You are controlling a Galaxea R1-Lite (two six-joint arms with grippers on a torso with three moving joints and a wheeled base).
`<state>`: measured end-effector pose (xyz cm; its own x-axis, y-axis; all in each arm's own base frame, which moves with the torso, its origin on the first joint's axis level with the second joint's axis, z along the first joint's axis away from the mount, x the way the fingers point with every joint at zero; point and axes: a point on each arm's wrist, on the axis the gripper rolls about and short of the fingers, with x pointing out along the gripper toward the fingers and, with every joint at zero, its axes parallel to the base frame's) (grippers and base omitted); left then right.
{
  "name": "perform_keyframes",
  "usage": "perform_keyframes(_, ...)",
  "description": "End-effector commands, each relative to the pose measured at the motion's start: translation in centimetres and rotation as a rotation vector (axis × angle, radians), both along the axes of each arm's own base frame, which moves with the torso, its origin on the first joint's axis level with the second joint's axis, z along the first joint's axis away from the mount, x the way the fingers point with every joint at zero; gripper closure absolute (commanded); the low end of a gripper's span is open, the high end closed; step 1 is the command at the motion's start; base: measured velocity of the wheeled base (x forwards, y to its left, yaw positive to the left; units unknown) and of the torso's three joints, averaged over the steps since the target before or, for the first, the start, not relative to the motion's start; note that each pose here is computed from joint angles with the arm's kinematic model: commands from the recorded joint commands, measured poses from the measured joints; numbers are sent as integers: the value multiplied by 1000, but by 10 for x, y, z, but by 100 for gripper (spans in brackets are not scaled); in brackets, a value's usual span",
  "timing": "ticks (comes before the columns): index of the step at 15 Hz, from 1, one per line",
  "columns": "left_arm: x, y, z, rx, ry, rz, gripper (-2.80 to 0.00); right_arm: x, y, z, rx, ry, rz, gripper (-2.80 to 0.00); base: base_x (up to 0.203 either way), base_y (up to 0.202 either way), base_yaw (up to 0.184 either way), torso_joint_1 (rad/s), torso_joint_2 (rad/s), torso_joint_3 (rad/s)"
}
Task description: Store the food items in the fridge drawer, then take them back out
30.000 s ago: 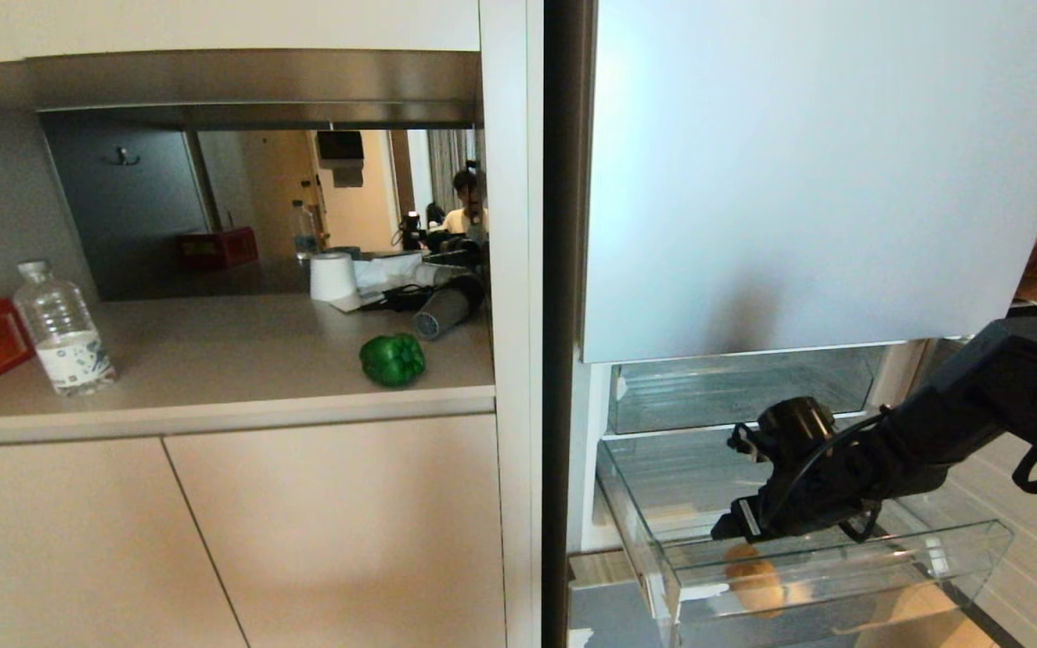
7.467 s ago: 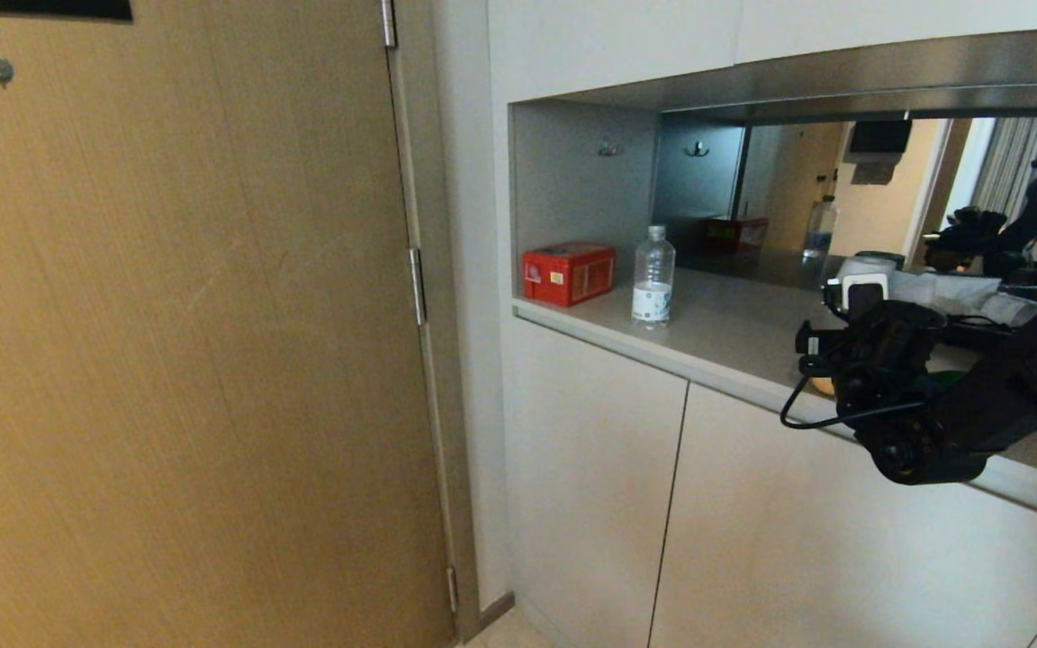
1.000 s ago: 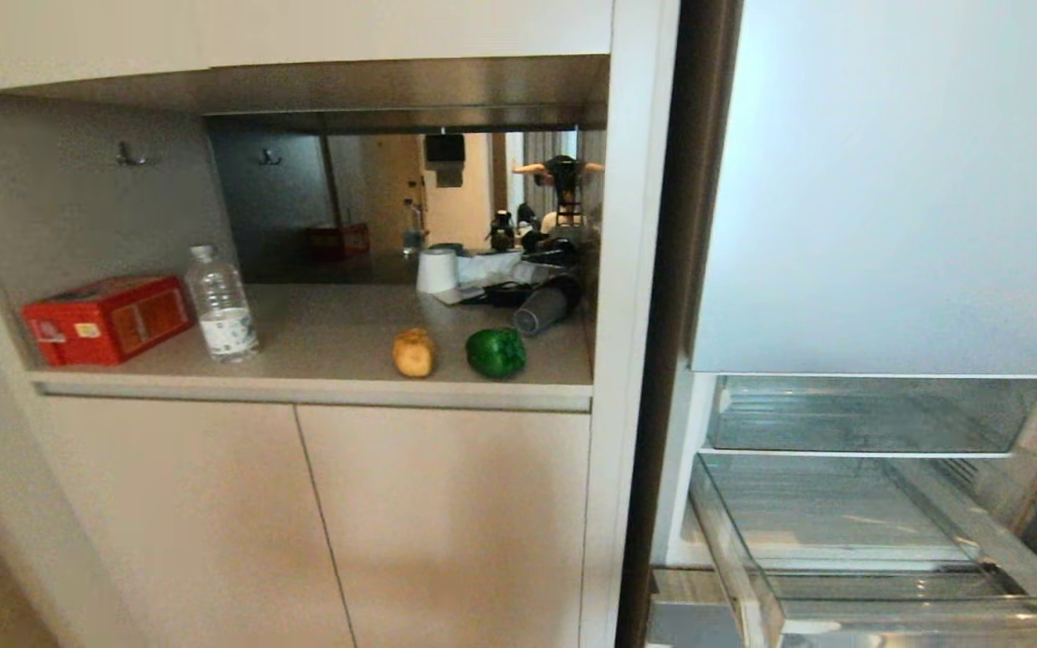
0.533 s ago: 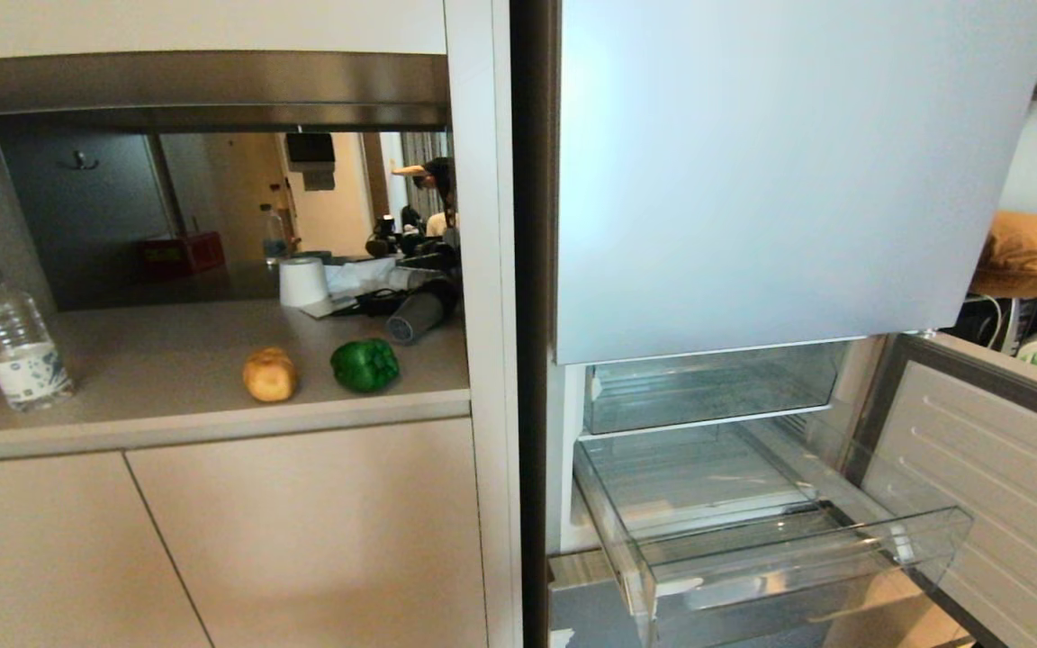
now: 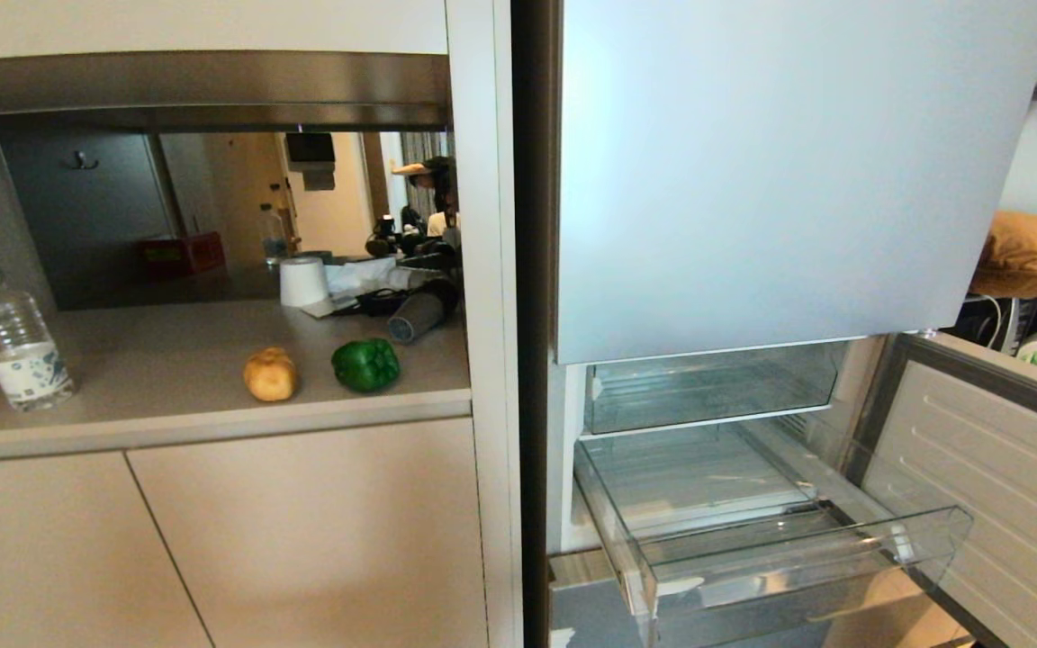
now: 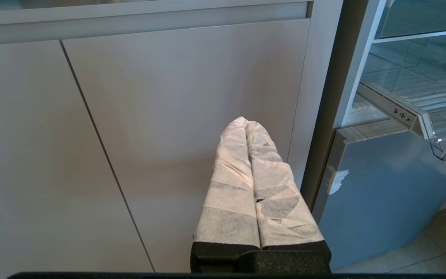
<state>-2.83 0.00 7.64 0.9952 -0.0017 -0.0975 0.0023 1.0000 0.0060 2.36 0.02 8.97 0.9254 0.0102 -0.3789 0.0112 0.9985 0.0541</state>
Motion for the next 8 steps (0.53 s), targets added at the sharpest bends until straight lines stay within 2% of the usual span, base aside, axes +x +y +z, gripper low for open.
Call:
perform_keyframes(1, 0, 0, 0, 0, -1, 0, 0, 27, 0, -4, 25, 223, -23, 0, 0, 0, 0, 0, 0, 0)
perform_keyframes(4, 0, 0, 0, 0, -1, 0, 0, 55, 0, -15, 48, 416, -59, 0, 0, 0, 0, 0, 0, 0)
perform_keyframes(6, 0, 0, 0, 0, -1, 0, 0, 70, 0, -22, 53, 485, -44, 0, 0, 0, 0, 0, 0, 0)
perform_keyframes(8, 0, 0, 0, 0, -1, 0, 0, 84, 1, -27, 55, 517, -4, 0, 0, 0, 0, 0, 0, 0)
